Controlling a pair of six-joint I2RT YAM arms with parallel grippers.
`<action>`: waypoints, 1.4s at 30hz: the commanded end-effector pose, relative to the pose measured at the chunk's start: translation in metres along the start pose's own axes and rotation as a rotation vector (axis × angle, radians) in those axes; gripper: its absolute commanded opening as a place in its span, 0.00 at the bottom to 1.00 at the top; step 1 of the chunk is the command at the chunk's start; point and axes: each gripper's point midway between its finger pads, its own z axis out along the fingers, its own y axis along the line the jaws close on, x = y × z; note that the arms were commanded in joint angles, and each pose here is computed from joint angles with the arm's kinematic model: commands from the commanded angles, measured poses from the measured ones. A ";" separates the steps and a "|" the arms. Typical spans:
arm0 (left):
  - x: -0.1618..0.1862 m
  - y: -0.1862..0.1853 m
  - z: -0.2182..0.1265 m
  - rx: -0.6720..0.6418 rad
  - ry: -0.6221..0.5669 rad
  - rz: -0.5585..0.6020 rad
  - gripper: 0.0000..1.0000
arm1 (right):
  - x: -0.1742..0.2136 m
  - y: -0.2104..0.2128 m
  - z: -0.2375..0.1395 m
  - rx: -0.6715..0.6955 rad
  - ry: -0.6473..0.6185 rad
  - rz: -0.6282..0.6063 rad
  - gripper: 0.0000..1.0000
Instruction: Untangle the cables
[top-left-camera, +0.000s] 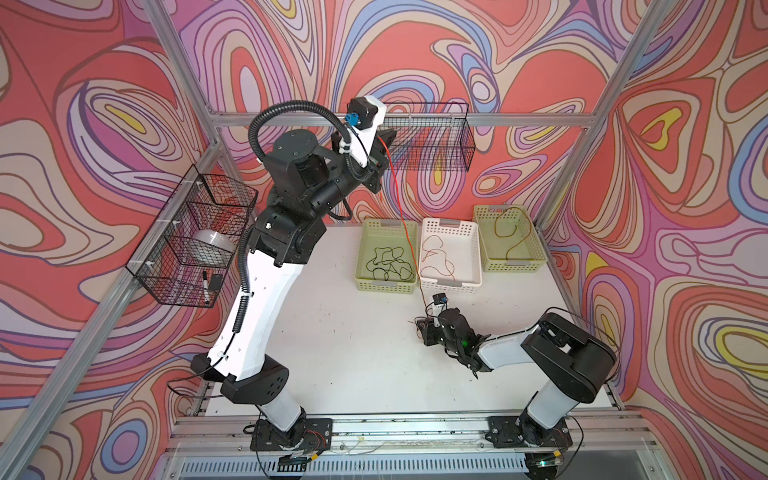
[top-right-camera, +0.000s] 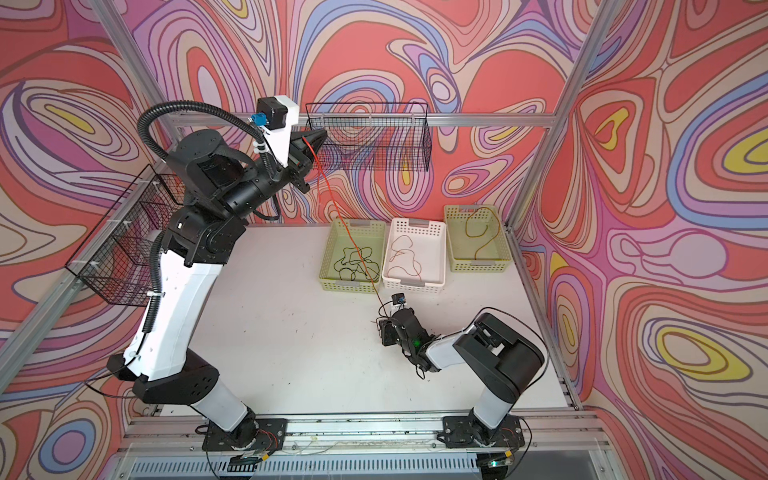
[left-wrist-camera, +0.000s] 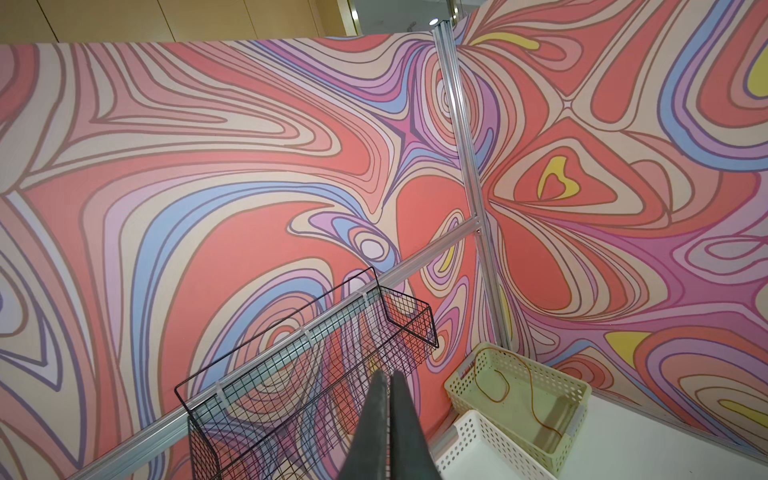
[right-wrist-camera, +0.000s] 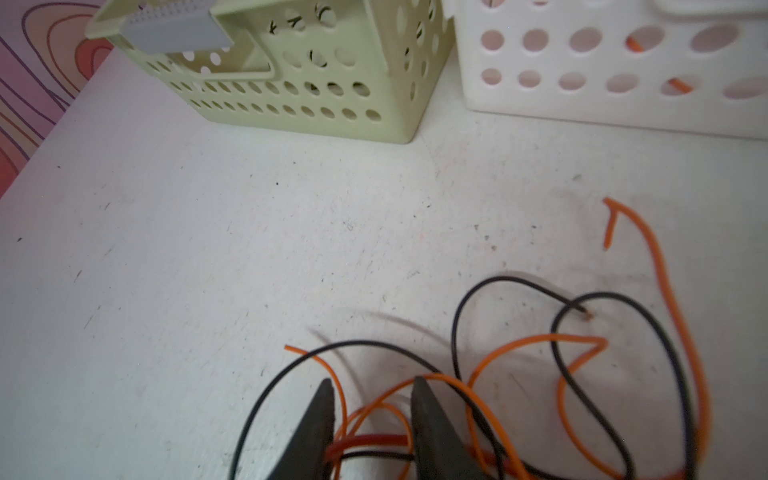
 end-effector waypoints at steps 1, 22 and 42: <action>-0.010 0.009 -0.009 -0.026 -0.018 0.032 0.00 | 0.015 -0.013 -0.004 0.032 0.019 0.003 0.42; 0.093 0.017 -0.045 -0.092 0.220 -0.061 0.00 | -0.068 0.048 0.016 -0.079 -0.088 -0.256 0.54; 0.282 0.056 -0.141 -0.326 0.445 -0.373 0.08 | -0.085 0.044 -0.022 0.005 -0.009 -0.429 0.00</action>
